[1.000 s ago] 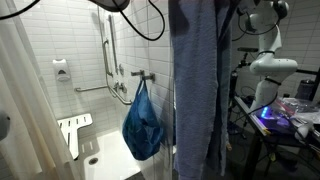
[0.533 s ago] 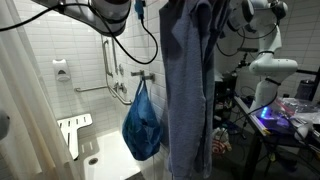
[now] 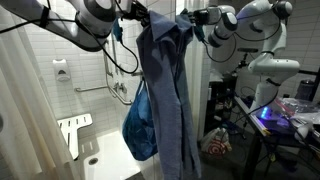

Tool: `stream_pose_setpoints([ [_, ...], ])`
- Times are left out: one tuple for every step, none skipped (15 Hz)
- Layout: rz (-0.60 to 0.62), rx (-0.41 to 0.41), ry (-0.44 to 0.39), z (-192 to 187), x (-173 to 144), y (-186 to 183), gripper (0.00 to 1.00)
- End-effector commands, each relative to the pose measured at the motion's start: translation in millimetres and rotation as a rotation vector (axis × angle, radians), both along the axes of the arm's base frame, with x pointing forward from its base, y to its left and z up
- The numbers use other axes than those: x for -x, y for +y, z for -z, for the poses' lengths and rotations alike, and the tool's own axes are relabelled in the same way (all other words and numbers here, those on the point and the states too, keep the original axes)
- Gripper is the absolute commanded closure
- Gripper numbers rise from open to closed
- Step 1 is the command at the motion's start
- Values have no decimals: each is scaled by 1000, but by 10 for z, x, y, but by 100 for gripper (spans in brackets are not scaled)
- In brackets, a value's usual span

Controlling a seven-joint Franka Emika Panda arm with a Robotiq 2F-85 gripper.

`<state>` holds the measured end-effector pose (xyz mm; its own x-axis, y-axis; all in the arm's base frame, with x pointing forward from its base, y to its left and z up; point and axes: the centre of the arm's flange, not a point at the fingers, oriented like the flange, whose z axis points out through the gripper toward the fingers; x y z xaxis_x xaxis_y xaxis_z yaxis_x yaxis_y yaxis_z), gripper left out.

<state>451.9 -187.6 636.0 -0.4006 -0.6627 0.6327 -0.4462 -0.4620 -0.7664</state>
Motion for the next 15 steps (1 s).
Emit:
stream_pose_setpoints([
  [-140, 83, 131, 168, -41, 296, 99],
  [-177, 106, 175, 209, -105, 381, 99],
  [-210, 129, 222, 233, -183, 475, 99],
  [-237, 150, 273, 249, -255, 550, 99],
  [-264, 170, 322, 269, -312, 609, 99],
  [-281, 187, 381, 294, -403, 675, 99],
  [-288, 203, 438, 315, -483, 723, 99],
  [-293, 212, 489, 335, -558, 766, 99],
  [-281, 214, 541, 323, -622, 805, 99],
  [-277, 212, 579, 329, -701, 831, 99],
  [-275, 208, 613, 304, -749, 850, 99],
  [-255, 201, 625, 279, -795, 877, 99],
  [-230, 178, 627, 212, -840, 880, 99],
  [-205, 158, 621, 148, -865, 892, 99],
  [-179, 140, 609, 66, -893, 882, 99],
])
